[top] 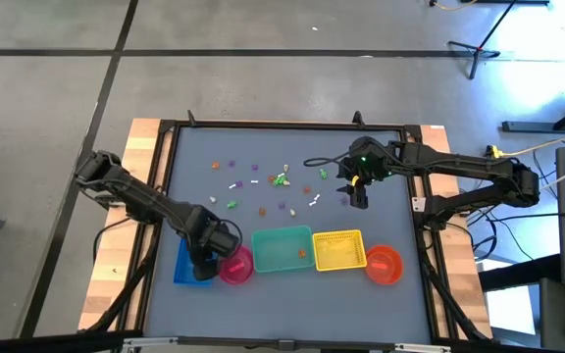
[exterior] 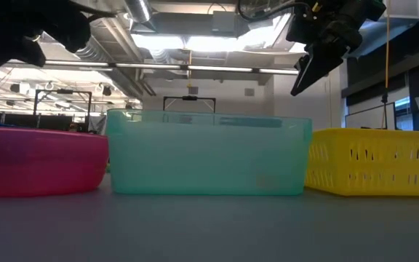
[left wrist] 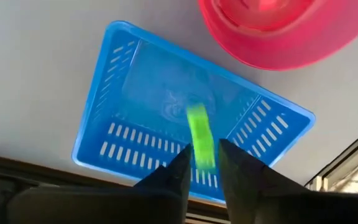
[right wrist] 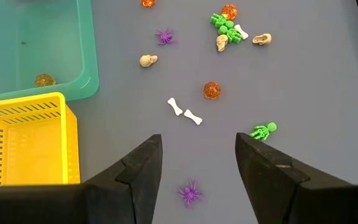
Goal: Sort Halloween decoration
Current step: Put the green skeleton toy into the blue bin, then put the white bone toy into the yellow bin
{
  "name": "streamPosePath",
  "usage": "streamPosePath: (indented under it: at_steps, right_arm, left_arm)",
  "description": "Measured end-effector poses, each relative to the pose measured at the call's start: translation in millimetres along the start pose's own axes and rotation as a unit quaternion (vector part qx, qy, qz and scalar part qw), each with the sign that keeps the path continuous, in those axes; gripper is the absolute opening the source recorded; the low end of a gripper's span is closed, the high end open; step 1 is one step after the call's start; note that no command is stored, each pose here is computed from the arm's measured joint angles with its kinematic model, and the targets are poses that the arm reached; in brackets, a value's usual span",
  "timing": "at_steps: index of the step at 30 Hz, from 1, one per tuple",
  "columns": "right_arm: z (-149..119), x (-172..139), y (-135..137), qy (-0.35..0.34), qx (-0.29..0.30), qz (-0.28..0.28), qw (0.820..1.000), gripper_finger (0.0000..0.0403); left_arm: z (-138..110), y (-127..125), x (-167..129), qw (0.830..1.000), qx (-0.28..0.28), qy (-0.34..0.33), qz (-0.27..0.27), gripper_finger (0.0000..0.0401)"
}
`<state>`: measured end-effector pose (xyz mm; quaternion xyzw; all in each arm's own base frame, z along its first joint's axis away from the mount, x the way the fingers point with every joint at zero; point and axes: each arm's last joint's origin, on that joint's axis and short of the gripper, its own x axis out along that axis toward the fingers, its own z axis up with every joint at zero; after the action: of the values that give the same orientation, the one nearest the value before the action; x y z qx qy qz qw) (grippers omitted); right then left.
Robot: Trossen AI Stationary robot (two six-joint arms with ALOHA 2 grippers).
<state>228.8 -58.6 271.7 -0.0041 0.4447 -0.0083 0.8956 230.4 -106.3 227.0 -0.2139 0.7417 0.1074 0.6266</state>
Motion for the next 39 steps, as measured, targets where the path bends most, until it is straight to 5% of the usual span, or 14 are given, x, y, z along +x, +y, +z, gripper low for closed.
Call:
streamPosePath:
  at_steps: [18, 26, 39]
  right_arm:
    - [0, 0, 0, 0.001, 0.0, 0.0, 1.0, 0.02]
    - [-3, 0, 0, 0.015, 0.005, -0.004, 1.0, 0.02]
    - [-11, -1, -2, 0.064, 0.101, -0.064, 0.991, 0.02]
  left_arm:
    - [4, 3, -1, 0.999, -0.018, -0.031, 0.023, 0.0186]
    - [8, -2, -1, 0.998, -0.012, -0.056, 0.002, 0.019]
    - [19, -9, -3, 0.989, -0.004, -0.148, -0.008, 0.019]
